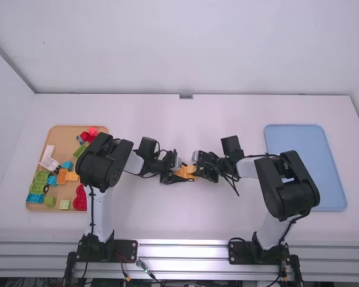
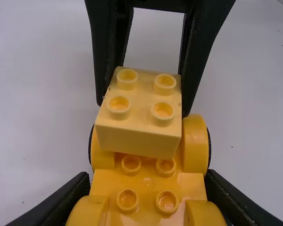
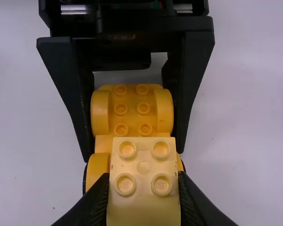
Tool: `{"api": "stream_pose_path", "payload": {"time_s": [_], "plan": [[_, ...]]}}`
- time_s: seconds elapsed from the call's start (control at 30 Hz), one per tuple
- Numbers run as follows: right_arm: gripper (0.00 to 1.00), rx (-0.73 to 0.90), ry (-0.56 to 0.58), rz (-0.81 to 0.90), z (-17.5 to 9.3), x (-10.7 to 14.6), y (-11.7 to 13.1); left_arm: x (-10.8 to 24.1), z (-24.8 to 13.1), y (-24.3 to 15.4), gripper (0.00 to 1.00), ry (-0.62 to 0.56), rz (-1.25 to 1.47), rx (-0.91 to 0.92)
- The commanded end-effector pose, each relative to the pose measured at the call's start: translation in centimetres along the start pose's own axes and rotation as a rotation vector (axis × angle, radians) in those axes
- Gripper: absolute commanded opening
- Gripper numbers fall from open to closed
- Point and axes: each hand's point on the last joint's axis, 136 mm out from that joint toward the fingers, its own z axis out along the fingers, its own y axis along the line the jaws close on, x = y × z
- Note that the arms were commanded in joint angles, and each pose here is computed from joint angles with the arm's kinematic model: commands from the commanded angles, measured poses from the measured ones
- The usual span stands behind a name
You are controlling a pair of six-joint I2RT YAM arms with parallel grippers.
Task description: Assemble lego blocks to make yellow taxi
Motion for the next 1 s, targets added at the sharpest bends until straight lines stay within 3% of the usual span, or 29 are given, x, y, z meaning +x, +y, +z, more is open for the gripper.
{"api": "stream_pose_path", "payload": {"time_s": [0.0,0.37,0.97], "plan": [[0.09,-0.007,0.013,0.004,0.3,0.5,0.2,1.3,0.4,-0.9,0.55,0.033,-0.051,0.013],[0.08,-0.047,-0.038,-0.009,0.3,-0.3,1.0,1.4,0.4,-0.8,0.55,0.037,-0.053,0.009],[0.08,-0.049,-0.022,-0.005,0.3,0.1,1.1,1.6,0.3,-0.8,0.54,0.042,-0.061,0.006]]}}
